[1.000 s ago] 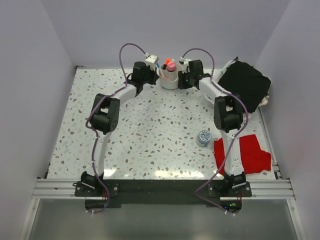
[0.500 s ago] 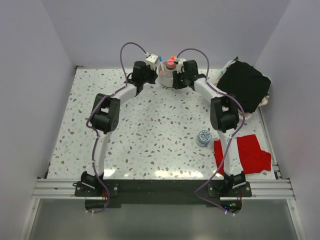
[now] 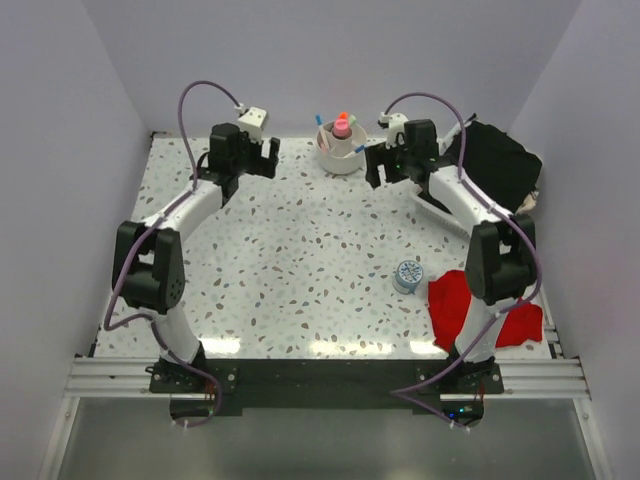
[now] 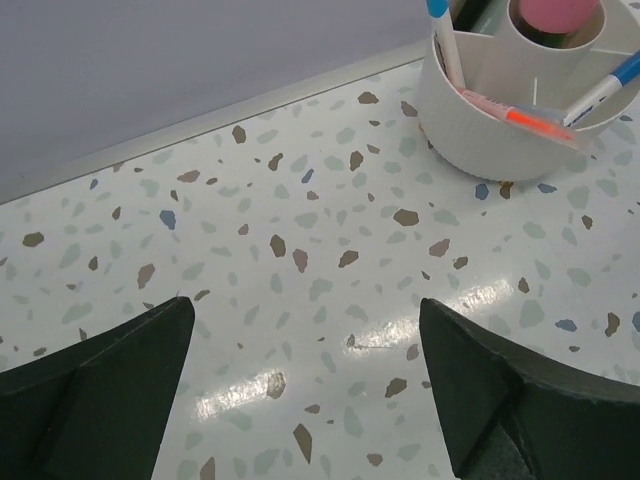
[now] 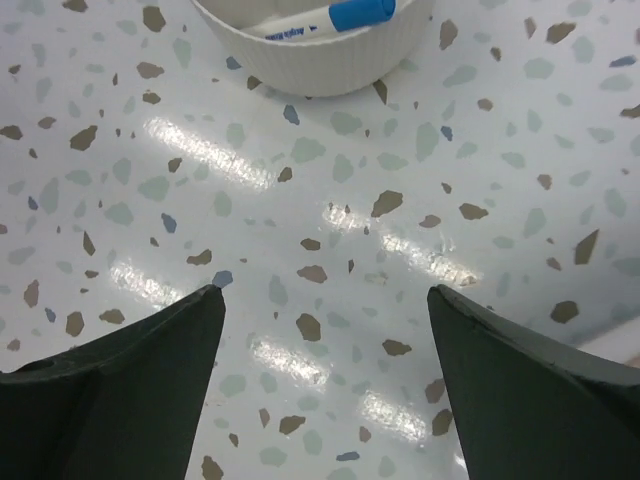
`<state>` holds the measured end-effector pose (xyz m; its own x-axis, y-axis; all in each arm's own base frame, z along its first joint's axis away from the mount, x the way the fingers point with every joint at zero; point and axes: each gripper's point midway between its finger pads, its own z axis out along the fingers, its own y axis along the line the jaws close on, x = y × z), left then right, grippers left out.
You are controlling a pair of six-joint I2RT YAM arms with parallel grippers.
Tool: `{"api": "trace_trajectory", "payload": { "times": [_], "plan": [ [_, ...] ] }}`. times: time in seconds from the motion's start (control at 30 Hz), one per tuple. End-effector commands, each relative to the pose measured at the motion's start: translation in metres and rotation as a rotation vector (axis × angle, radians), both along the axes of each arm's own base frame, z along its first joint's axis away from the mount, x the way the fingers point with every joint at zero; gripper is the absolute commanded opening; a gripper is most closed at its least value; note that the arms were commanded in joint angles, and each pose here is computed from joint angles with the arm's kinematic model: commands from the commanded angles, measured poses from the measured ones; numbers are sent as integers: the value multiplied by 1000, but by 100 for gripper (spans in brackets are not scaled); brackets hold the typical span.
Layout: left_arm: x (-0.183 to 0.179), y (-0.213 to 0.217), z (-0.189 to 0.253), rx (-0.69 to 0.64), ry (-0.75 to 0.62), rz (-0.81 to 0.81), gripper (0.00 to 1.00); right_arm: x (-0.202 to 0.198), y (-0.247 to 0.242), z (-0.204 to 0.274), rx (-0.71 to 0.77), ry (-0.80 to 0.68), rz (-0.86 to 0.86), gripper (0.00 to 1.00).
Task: Sort the stationery into containers
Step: Reset both arms
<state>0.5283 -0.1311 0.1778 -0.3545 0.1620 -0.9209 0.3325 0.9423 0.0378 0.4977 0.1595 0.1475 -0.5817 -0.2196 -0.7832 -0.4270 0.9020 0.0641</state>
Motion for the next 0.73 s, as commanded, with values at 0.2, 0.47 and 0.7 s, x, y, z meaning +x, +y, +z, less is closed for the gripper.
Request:
{"api": "trace_trajectory", "payload": {
  "times": [0.2, 0.47, 0.7],
  "plan": [
    [-29, 24, 54, 78, -119, 81, 100, -63, -18, 77, 84, -189, 54, 99],
    [-33, 41, 88, 72, -184, 154, 100, -75, -75, 126, 119, -299, -364, 99],
    [-38, 42, 96, 79, -211, 146, 100, -77, -80, 152, 88, -360, -356, 99]
  ]
}}
